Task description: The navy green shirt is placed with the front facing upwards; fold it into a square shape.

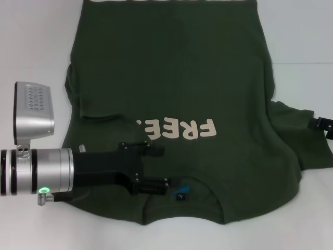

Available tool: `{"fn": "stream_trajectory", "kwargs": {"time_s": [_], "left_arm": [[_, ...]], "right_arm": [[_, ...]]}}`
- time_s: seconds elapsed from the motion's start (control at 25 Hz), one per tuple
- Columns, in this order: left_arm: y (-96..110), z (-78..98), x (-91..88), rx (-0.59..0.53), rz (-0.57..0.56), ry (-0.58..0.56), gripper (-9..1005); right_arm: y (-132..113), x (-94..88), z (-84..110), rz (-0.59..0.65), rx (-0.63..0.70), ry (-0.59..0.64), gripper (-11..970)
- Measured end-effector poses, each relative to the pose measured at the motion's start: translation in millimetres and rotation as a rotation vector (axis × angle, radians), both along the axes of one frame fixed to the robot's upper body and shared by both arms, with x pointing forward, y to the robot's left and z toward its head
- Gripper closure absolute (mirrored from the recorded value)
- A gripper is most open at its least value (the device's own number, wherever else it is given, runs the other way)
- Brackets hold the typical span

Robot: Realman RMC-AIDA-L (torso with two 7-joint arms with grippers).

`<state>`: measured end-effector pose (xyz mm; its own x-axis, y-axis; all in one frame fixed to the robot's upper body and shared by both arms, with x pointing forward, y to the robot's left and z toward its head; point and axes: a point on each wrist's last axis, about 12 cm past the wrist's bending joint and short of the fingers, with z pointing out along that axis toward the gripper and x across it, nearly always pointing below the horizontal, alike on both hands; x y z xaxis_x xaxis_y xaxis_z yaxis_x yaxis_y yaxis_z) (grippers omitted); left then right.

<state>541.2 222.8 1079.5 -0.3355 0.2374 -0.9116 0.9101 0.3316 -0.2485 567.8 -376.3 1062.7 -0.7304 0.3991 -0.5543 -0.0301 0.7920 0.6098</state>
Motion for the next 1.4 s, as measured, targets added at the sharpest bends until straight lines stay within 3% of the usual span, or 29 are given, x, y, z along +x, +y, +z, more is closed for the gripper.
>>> {"fn": "stream_trajectory", "kwargs": {"time_s": [0.4, 1.12, 1.4], "left_arm": [[-0.4, -0.2, 1.4, 0.007, 0.005, -0.002, 77], [-1.0, 0.8, 1.8, -0.003, 0.008, 0.004, 78], [-1.3, 1.6, 3.0, -0.003, 0.009, 0.001, 78]], "right_arm": [[4.8, -1.0, -8.9, -0.009, -0.027, 0.014, 136], [4.7, 10.3, 2.7, 0.002, -0.045, -0.022, 224], [16.2, 10.2, -4.7, 0.021, -0.052, -0.012, 252]]}}
